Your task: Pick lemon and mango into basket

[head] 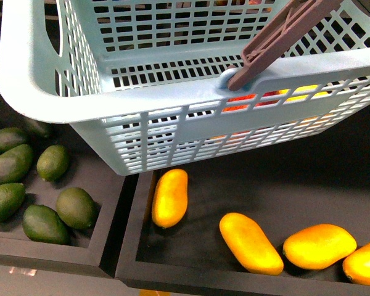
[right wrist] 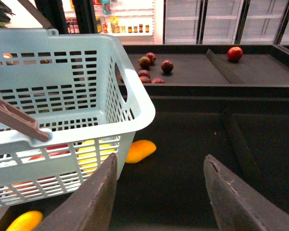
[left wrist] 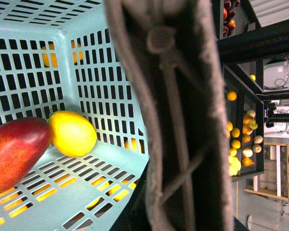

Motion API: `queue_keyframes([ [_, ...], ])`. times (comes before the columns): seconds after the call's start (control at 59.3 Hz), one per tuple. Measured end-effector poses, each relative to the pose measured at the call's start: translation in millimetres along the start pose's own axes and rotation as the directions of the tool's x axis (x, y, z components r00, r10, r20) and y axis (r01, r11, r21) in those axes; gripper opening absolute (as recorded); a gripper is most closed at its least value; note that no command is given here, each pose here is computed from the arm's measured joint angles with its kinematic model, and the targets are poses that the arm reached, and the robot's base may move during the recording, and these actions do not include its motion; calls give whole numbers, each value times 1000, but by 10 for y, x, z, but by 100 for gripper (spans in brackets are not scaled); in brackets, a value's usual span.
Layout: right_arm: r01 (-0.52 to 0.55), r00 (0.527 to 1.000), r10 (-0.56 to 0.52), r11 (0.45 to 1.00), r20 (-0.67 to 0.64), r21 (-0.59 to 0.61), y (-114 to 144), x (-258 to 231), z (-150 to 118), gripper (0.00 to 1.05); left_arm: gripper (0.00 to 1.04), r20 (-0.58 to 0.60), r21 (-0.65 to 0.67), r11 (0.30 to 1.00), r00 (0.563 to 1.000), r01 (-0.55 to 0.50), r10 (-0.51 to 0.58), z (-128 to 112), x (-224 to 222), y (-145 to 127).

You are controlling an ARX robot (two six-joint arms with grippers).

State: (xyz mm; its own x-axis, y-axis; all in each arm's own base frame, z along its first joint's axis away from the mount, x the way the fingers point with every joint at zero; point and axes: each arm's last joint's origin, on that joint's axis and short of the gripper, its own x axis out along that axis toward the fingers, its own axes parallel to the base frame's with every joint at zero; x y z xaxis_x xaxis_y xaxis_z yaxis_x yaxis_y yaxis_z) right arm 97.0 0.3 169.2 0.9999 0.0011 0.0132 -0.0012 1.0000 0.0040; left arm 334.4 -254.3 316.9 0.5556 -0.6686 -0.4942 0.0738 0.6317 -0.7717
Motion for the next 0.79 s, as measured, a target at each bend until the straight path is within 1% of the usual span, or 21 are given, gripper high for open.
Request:
queue_keyframes([
  [0.084, 0, 1000, 0, 1000, 0, 0, 0, 0, 0, 94, 5, 0, 0, 1000, 1000, 0, 0, -1, 0, -1],
  [0.118, 0, 1000, 0, 1000, 0, 0, 0, 0, 0, 97, 5, -1, 0, 1000, 1000, 0, 0, -1, 0, -1],
  [0.186, 0, 1000, 0, 1000, 0, 0, 0, 0, 0, 96, 5, -1, 0, 1000, 1000, 0, 0, -1, 0, -1],
  [0.405, 1, 1000, -1, 1000, 0, 0, 0, 0, 0, 96, 5, 0, -1, 1000, 1000, 0, 0, -3, 1, -1],
  [0.54, 2, 1000, -2, 1000, 2, 0, -1, -1, 1, 96, 5, -38, -4, 1000, 999, 23, -24, -62, 12, -42],
  [0.793, 1, 1000, -1, 1000, 2, 0, 0, -2, 1, 96, 5, -6, -3, 1000, 1000, 1, -1, -24, 7, -9],
])
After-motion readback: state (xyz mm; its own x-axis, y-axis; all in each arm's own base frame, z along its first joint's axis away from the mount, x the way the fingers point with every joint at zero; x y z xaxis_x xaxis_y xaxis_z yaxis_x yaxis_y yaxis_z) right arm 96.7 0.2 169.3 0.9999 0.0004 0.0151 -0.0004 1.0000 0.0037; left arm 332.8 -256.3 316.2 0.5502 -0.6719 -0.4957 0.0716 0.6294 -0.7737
